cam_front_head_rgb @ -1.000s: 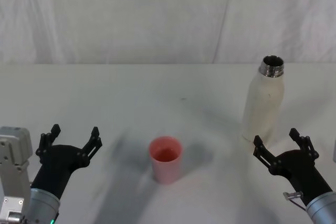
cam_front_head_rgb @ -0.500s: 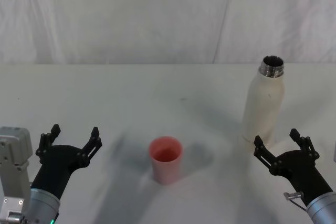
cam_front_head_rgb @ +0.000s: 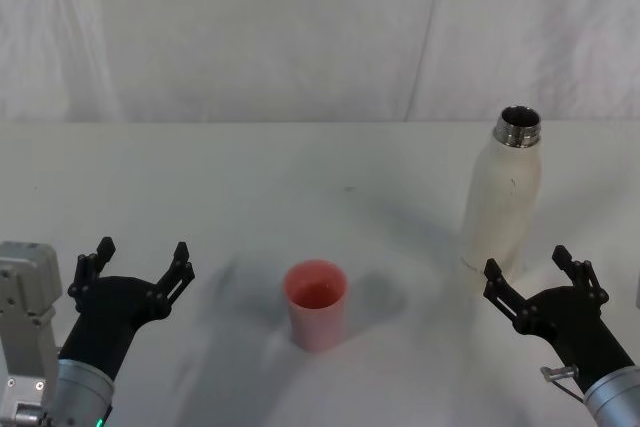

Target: Grasp the thermos with one hand and pour water into the cup lid.

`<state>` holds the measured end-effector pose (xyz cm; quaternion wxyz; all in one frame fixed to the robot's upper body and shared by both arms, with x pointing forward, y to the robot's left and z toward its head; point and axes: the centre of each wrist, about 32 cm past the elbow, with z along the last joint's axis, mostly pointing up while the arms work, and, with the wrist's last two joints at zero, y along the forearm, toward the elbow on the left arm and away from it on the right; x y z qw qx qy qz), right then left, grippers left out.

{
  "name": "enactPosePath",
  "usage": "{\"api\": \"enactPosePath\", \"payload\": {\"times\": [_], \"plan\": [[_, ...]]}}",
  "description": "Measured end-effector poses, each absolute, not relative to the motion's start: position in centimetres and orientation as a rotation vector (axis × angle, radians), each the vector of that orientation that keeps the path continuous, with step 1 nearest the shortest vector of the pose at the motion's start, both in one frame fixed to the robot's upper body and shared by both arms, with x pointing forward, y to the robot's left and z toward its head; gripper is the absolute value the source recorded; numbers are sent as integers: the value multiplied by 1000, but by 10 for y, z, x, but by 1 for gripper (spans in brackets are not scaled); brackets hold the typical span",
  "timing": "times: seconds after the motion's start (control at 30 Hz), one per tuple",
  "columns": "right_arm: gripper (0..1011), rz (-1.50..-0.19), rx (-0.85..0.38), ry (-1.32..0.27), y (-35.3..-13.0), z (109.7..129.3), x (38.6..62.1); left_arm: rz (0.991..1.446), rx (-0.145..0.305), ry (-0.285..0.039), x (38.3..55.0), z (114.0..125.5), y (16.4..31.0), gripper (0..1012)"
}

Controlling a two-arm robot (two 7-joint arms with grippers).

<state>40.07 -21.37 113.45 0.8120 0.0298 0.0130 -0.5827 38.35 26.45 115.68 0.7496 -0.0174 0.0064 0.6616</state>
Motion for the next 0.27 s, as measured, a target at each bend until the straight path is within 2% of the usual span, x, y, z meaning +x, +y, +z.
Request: {"api": "enactPosePath", "payload": {"times": [0.27], "plan": [[1000,-1245,63,28,-214,1135,401,1446,-38,14,384,1157,265,1001]]}}
